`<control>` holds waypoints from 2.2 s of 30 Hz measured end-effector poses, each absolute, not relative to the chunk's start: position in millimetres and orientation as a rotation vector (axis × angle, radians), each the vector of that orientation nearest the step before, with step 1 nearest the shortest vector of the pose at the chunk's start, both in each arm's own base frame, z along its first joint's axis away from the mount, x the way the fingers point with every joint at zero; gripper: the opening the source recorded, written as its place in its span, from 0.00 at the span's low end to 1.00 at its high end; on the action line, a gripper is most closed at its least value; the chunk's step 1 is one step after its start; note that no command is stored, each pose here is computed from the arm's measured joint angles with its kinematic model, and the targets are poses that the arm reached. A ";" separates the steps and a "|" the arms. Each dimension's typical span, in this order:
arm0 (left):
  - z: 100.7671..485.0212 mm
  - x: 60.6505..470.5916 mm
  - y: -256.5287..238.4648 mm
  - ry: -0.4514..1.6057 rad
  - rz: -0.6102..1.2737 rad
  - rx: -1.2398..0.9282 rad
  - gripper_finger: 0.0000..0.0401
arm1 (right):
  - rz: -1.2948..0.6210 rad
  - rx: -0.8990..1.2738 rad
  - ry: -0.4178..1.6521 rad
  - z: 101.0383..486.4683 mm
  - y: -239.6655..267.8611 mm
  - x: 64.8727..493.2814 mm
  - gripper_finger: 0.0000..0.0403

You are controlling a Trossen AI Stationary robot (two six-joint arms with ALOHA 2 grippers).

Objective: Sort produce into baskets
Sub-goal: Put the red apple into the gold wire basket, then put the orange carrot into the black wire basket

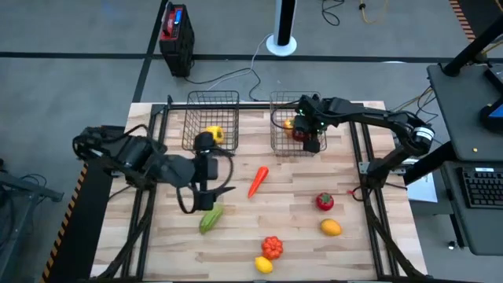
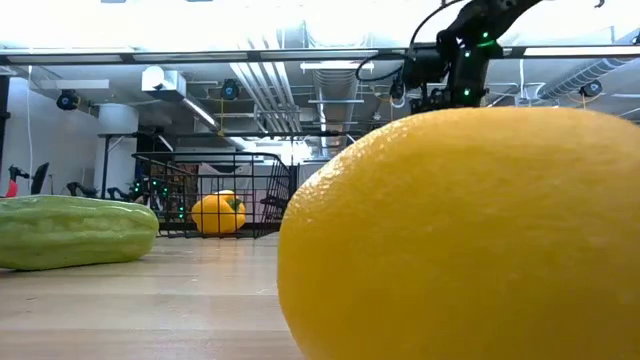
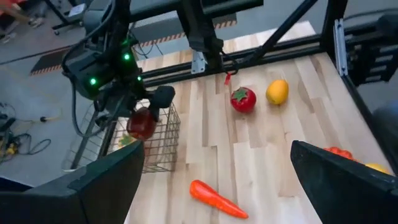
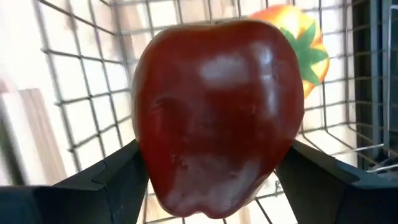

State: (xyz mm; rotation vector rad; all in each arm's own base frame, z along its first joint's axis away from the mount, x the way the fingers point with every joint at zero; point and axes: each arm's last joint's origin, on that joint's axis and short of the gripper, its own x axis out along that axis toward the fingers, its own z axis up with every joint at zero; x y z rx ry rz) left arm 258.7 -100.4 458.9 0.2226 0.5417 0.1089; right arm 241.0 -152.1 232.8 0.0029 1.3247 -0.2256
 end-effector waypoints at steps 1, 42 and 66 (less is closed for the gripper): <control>454.1 254.2 -100.0 0.525 0.110 0.205 0.96 | -0.222 0.006 1.334 231.0 -153.1 240.9 0.74; 415.2 202.6 -83.1 0.244 0.076 0.077 0.96 | -0.119 0.097 1.419 199.4 -163.0 247.7 0.84; 399.7 206.0 -84.6 0.283 0.074 0.107 0.96 | -0.288 0.082 1.248 262.1 -160.7 242.0 0.80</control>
